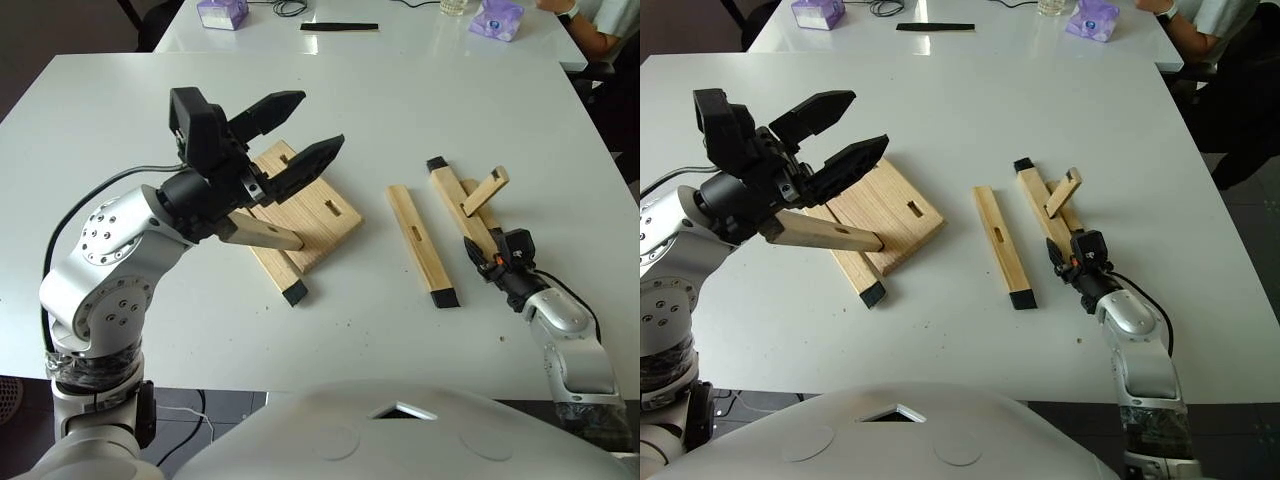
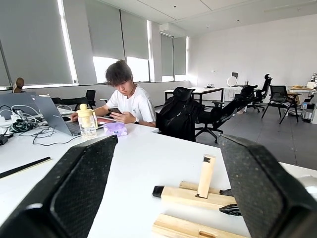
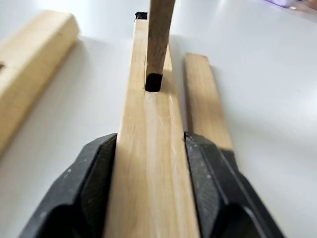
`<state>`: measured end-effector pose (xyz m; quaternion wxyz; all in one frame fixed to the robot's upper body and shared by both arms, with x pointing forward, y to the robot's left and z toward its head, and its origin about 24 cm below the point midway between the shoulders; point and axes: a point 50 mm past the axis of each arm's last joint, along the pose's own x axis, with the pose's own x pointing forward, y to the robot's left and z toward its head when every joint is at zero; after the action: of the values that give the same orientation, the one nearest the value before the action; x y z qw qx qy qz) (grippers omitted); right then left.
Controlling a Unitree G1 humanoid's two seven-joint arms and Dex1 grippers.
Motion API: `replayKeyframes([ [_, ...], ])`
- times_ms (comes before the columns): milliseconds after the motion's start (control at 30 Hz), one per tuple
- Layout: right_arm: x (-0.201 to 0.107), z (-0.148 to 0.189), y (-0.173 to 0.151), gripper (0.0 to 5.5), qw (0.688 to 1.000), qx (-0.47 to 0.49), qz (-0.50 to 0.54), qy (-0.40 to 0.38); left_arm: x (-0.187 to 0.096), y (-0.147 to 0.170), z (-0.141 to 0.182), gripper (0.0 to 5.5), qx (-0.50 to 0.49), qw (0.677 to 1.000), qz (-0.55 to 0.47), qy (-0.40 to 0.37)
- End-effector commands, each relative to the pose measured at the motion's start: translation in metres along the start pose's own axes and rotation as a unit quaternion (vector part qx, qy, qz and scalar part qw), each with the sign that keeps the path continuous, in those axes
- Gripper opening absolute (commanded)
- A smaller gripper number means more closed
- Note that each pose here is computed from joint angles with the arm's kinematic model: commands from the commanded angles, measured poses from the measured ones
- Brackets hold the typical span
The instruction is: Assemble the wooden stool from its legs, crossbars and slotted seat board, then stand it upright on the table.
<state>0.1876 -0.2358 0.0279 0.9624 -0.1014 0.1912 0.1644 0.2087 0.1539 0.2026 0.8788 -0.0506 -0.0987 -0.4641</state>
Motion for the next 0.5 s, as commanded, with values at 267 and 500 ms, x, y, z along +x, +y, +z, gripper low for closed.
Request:
replayKeyframes([
  [267,0.011,0.099,-0.054,2.01,0.988,-0.033,0.097,-0.118,-0.001,0.016,0.013,3.77,0.025,0.999,0.020,0.008],
  [500,0.005,0.125,-0.065,2.01,0.980,-0.043,0.136,-0.138,0.005,0.027,0.031,3.77,0.050,0.999,0.020,-0.006],
])
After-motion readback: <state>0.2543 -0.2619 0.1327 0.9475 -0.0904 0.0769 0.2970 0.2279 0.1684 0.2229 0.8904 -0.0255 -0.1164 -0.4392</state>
